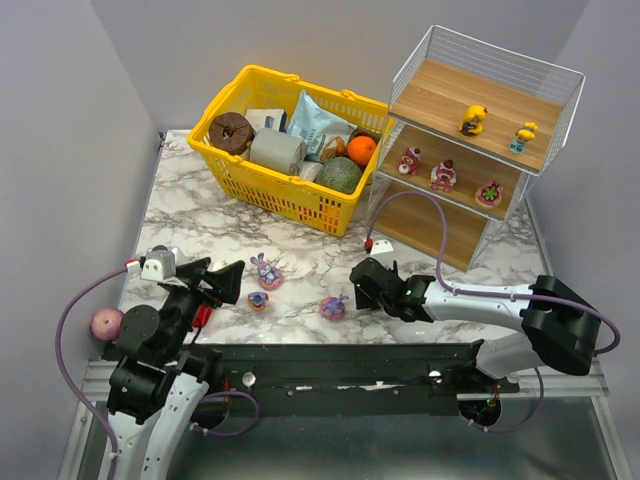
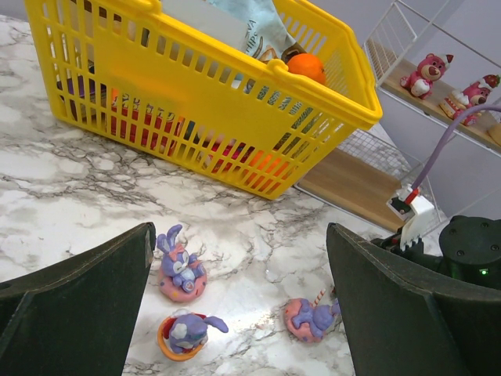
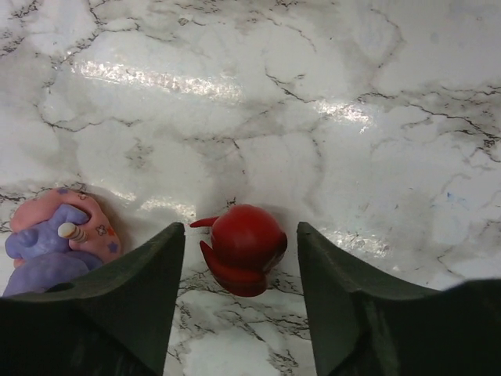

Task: Place and organize the plastic toys onto the shelf

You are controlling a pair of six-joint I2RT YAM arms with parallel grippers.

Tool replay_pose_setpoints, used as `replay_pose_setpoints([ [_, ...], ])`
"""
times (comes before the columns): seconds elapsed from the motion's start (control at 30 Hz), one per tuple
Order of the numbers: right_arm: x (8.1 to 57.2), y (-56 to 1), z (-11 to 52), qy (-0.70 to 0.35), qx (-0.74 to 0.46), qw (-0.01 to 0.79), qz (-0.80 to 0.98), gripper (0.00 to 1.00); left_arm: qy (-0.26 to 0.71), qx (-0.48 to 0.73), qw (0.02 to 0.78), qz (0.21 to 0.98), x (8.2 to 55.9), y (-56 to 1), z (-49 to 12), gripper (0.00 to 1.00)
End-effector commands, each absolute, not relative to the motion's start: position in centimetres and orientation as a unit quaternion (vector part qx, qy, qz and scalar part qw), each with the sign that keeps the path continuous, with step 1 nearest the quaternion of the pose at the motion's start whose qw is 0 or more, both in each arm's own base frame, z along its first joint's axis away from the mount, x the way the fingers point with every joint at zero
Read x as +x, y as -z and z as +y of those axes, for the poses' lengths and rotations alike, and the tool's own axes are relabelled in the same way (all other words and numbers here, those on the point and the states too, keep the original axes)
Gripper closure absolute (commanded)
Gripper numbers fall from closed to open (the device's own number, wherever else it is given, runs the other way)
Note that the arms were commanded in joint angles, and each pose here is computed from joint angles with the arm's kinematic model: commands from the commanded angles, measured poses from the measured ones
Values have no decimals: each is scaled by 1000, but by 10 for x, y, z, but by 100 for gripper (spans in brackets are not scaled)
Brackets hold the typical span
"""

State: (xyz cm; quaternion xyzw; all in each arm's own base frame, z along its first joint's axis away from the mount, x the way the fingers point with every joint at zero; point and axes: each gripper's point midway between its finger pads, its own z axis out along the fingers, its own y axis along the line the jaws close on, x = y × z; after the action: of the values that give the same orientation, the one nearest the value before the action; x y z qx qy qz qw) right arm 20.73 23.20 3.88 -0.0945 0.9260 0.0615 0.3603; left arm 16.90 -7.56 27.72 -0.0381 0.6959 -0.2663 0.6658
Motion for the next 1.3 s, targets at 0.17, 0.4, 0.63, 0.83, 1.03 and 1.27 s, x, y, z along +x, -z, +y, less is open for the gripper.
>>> replay_pose_setpoints([
  [0.17,212,-51,237,-78,-83,379,919,20,266,-38,665,697,167,-276,-75,1],
  [0.4,216,-52,238,-78,-49,431,898,22,266,-38,665,697,167,-276,-75,1],
  [0.63,217,-42,225,-51,-15,448,892,28,259,-46,668,696,169,-276,-71,1],
  [0.83,215,-37,217,-48,7,466,883,33,259,-45,667,697,169,-276,-72,1],
  [1.03,218,-38,223,-68,9,484,872,36,259,-45,667,697,169,-276,-72,1],
  [1.27,221,-36,224,-73,16,494,866,53,259,-45,668,696,169,-276,-72,1],
])
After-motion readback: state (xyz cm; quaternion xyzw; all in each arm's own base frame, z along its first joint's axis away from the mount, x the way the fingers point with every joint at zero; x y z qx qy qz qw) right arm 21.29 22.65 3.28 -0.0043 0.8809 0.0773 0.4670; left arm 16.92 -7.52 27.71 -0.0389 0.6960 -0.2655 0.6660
